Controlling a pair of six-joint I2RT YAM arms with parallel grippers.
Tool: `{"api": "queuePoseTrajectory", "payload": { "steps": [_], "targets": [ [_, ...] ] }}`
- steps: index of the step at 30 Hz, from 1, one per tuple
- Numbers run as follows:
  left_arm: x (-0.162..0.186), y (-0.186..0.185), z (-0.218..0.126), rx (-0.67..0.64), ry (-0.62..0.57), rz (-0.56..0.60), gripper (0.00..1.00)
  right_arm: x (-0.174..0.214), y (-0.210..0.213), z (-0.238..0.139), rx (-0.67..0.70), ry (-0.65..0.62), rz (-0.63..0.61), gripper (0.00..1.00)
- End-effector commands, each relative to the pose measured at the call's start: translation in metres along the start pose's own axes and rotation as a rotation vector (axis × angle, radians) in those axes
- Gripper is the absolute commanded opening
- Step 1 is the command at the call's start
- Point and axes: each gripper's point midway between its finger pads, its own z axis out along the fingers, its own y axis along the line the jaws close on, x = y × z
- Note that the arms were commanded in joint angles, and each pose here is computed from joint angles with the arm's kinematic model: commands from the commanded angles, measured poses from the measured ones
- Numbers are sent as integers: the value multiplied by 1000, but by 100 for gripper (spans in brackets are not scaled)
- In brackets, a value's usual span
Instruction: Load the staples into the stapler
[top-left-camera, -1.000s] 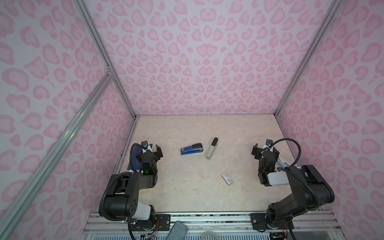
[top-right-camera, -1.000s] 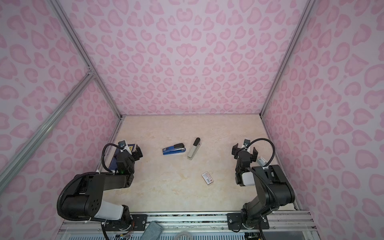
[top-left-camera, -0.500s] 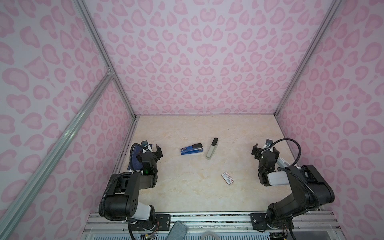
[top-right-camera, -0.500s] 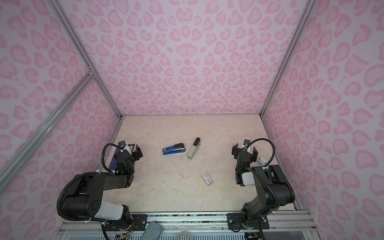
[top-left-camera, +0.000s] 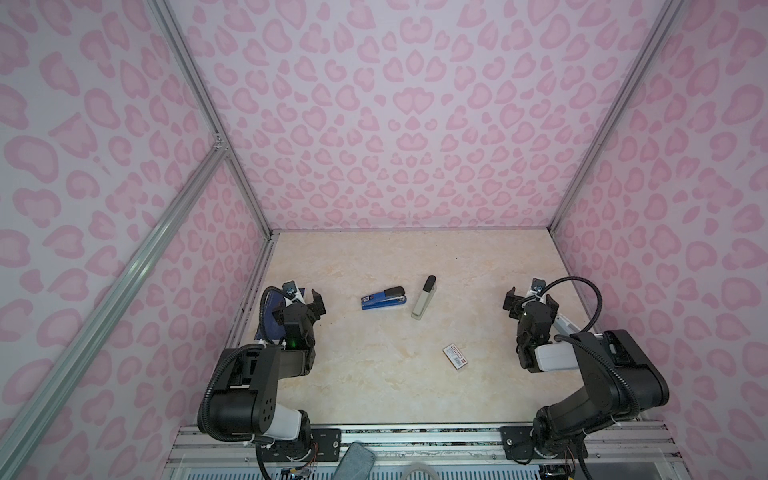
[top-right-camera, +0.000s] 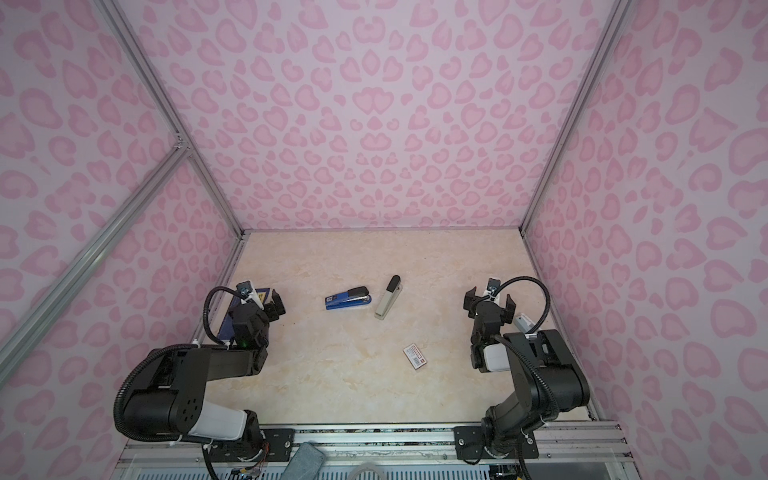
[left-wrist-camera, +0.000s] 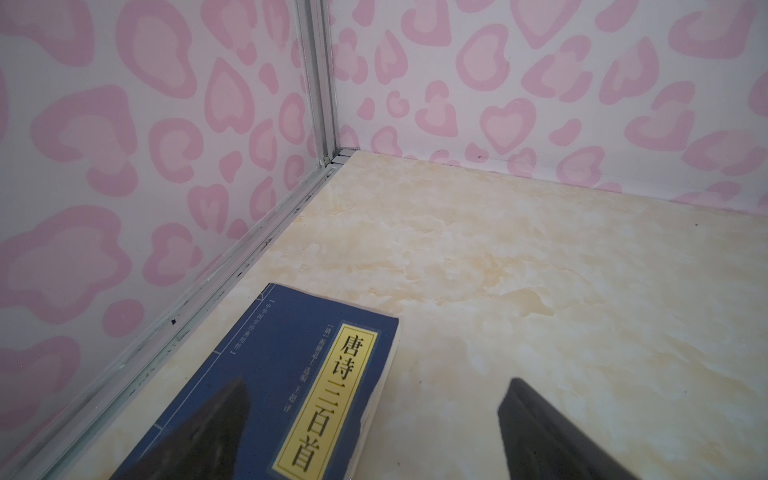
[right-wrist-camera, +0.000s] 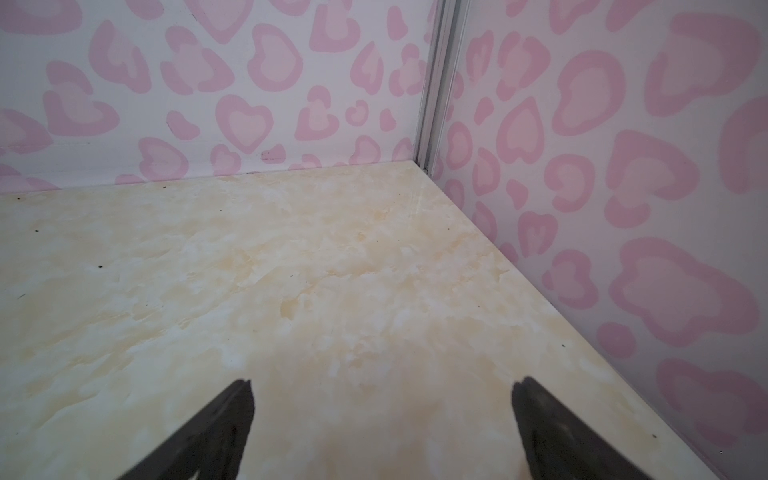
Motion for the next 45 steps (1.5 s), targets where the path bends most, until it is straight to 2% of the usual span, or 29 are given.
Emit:
{"api": "queuePoseTrajectory", "payload": {
  "steps": [1,13,14,18,20,22,24,27,28,31,32,35,36,37,39,40,43,45],
  "targets": [
    [-9,1,0,-4,-33,-12,97,0,-1,0,7,-5,7,100],
    [-13,0,-2,4,-49,-14,97,-4,-2,-2,13,-9,6,100],
    [-14,-5,0,25,-21,4,97,-7,0,-3,7,2,-6,100],
    [-36,-14,10,9,64,60,97,-29,7,-7,1,16,-49,100],
    [-51,-10,7,-19,51,28,97,-42,9,-12,8,1,-57,100],
    [-67,-10,3,-12,37,-24,97,-55,9,-17,-5,-7,17,100],
    [-80,-17,-1,23,47,-81,97,-67,15,-22,-88,-8,128,100],
    [-90,-34,-3,123,136,-191,97,-73,19,-28,-245,63,429,100],
    [-91,-44,-3,175,168,-212,97,-73,24,-29,-298,100,477,100],
    [-99,-73,-8,336,200,-255,98,-85,57,-43,-517,128,424,98],
    [-101,-81,-10,376,209,-268,100,-89,61,-47,-540,125,443,98],
    [-95,-102,-17,453,277,-279,94,-94,75,-57,-634,207,542,99],
    [-93,-109,-20,476,297,-277,92,-96,84,-62,-687,233,551,98],
    [-89,-116,-23,492,316,-274,91,-96,91,-66,-730,253,553,89],
    [-79,-135,-32,542,363,-260,87,-91,98,-70,-748,292,554,71],
    [-72,-144,-36,559,390,-252,86,-85,100,-71,-738,322,548,68],
    [-52,-174,-49,616,463,-219,80,-71,110,-78,-736,393,502,65],
    [-41,-195,-57,642,504,-183,80,-61,117,-83,-734,430,458,68]
  ]
}}
